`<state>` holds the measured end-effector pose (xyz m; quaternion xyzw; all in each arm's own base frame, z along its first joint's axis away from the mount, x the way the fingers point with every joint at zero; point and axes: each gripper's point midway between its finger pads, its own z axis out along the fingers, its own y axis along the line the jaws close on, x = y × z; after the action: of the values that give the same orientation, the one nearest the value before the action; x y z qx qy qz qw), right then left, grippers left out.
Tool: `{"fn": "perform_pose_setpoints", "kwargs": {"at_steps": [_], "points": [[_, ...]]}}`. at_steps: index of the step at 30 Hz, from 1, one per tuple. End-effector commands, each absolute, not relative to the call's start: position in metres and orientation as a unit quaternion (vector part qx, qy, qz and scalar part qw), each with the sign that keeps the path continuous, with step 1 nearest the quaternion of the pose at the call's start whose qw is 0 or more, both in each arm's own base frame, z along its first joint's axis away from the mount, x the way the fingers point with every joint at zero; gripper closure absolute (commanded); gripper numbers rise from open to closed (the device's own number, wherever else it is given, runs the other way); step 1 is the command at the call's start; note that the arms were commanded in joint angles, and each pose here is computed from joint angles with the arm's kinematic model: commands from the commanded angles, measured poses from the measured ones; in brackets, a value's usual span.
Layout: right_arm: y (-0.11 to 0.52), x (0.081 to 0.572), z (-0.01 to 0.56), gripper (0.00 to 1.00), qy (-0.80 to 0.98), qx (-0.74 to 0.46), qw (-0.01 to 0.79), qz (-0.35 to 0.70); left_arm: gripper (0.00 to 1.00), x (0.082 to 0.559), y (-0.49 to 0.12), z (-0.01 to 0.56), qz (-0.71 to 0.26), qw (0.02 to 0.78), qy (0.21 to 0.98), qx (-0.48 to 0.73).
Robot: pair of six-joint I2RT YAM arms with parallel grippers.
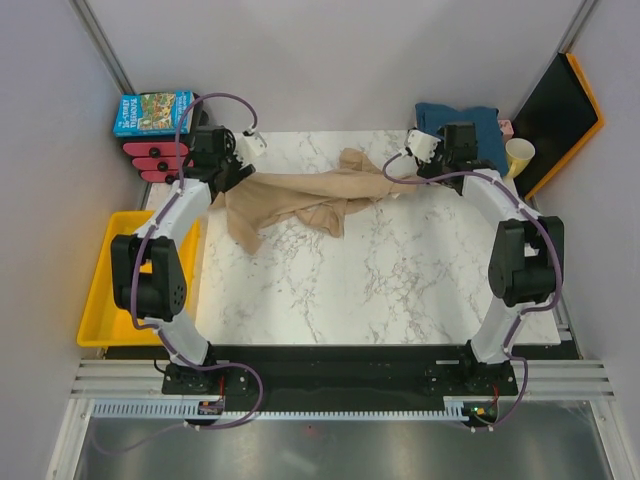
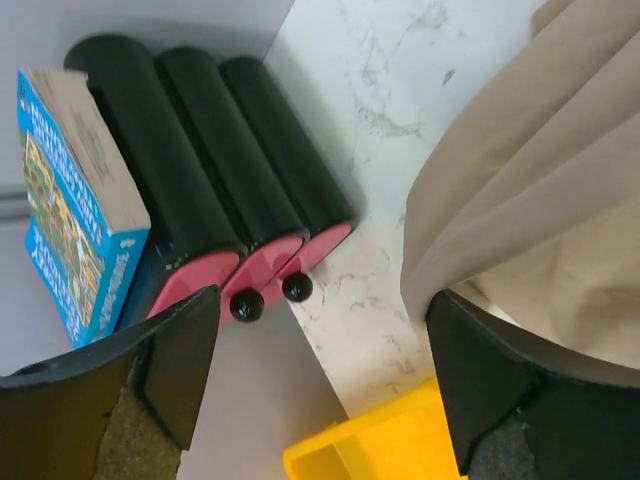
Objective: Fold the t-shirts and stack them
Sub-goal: Flatten out the tshirt
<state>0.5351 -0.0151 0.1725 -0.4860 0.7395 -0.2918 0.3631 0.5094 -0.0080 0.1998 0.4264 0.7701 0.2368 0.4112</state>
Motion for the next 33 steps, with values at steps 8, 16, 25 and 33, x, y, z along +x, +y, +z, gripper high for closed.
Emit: {"fn": "perform_pose_setpoints", "kwargs": {"at_steps": [8, 16, 25, 33], "points": [[0.133, 0.409, 0.175, 0.20, 0.719, -0.621, 0.311, 0.021, 0.00, 0.493, -0.014, 0.238, 0.234, 0.467, 0.741, 0.421], [0.221, 0.336, 0.137, 0.23, 0.628, -0.735, 0.222, 0.125, 0.00, 0.464, -0.066, 0.192, 0.089, 0.407, 0.756, 0.505], [0.248, 0.365, 0.082, 0.30, 0.613, -0.754, 0.210, 0.104, 0.00, 0.395, -0.090, 0.149, 0.025, 0.348, 0.713, 0.608], [0.279, 0.389, 0.066, 0.32, 0.598, -0.757, 0.245, 0.099, 0.00, 0.364, -0.059, 0.104, 0.079, 0.320, 0.708, 0.624]]}}
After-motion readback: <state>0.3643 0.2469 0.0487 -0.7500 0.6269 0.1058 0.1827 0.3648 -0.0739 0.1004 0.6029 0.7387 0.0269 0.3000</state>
